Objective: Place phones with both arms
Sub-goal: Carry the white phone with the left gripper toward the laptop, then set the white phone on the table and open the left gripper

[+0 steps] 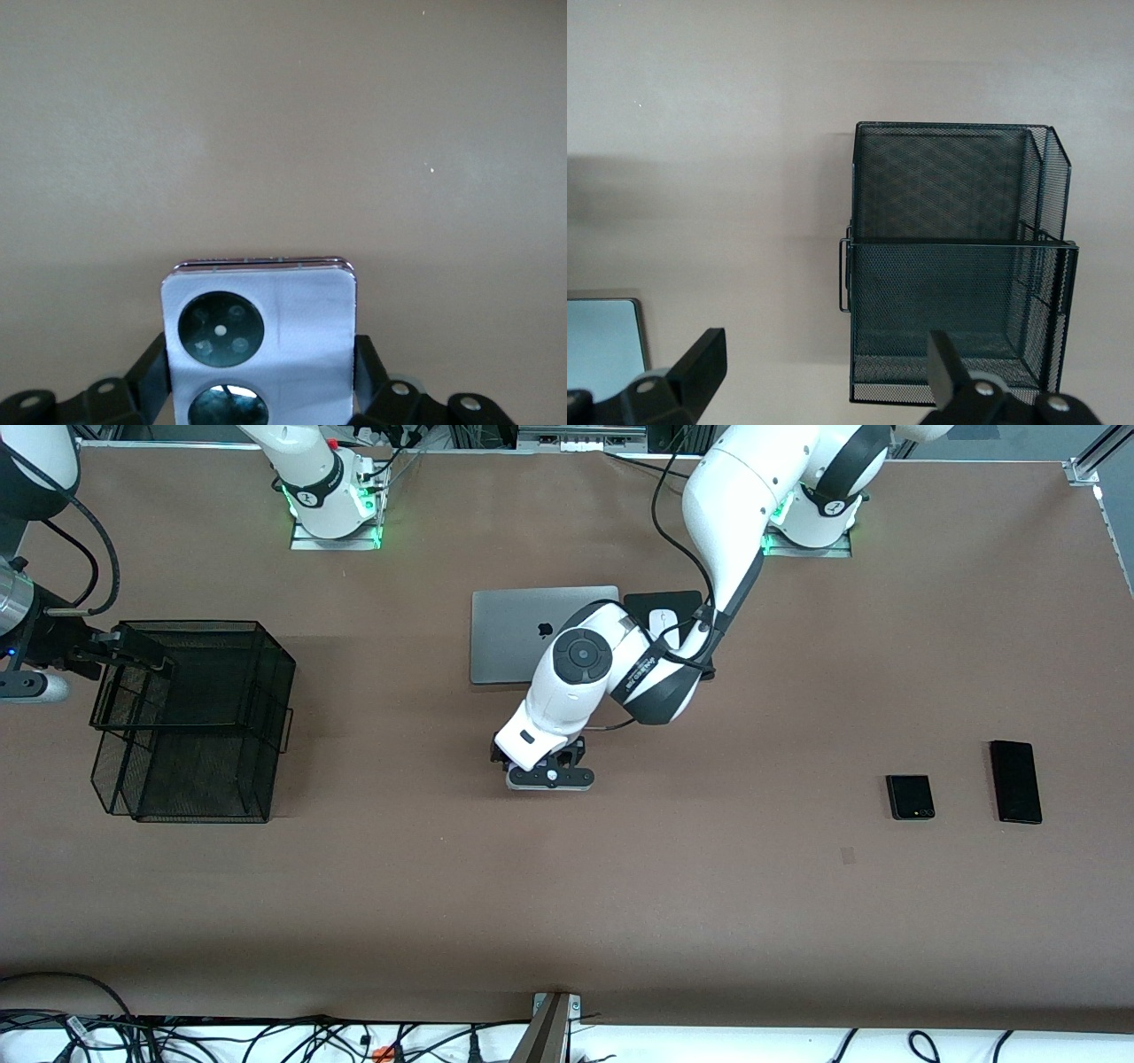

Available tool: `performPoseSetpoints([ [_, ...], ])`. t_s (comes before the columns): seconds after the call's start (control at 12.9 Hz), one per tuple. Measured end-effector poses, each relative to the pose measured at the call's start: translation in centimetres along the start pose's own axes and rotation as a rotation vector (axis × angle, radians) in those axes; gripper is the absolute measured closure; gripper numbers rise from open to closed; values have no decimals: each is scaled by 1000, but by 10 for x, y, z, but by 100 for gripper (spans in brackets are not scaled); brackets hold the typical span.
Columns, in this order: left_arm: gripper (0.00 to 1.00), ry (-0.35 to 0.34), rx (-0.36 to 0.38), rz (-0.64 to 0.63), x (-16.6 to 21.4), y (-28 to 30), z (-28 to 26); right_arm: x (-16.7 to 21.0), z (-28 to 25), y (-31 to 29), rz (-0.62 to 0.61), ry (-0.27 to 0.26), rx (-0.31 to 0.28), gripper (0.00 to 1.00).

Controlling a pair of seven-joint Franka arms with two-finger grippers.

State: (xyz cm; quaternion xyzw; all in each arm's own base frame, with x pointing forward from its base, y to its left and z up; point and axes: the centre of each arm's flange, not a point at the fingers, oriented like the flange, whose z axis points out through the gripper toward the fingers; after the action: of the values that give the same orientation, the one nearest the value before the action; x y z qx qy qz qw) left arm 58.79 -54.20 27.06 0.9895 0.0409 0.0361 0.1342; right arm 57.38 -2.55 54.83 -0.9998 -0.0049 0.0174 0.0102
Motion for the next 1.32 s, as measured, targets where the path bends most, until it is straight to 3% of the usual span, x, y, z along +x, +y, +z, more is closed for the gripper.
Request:
performPoseSetpoints([
  [0.7, 16, -39, 29, 15, -40, 18, 44, 0, 0, 0, 0, -2, 0, 0],
  [0.93, 16, -12, 13, -43, -37, 17, 55, 0, 0, 0, 0, -3, 0, 0],
  [1.32, 16, 29, 57, -54, -29, 1, 80, 0, 0, 0, 0, -4, 0, 0],
])
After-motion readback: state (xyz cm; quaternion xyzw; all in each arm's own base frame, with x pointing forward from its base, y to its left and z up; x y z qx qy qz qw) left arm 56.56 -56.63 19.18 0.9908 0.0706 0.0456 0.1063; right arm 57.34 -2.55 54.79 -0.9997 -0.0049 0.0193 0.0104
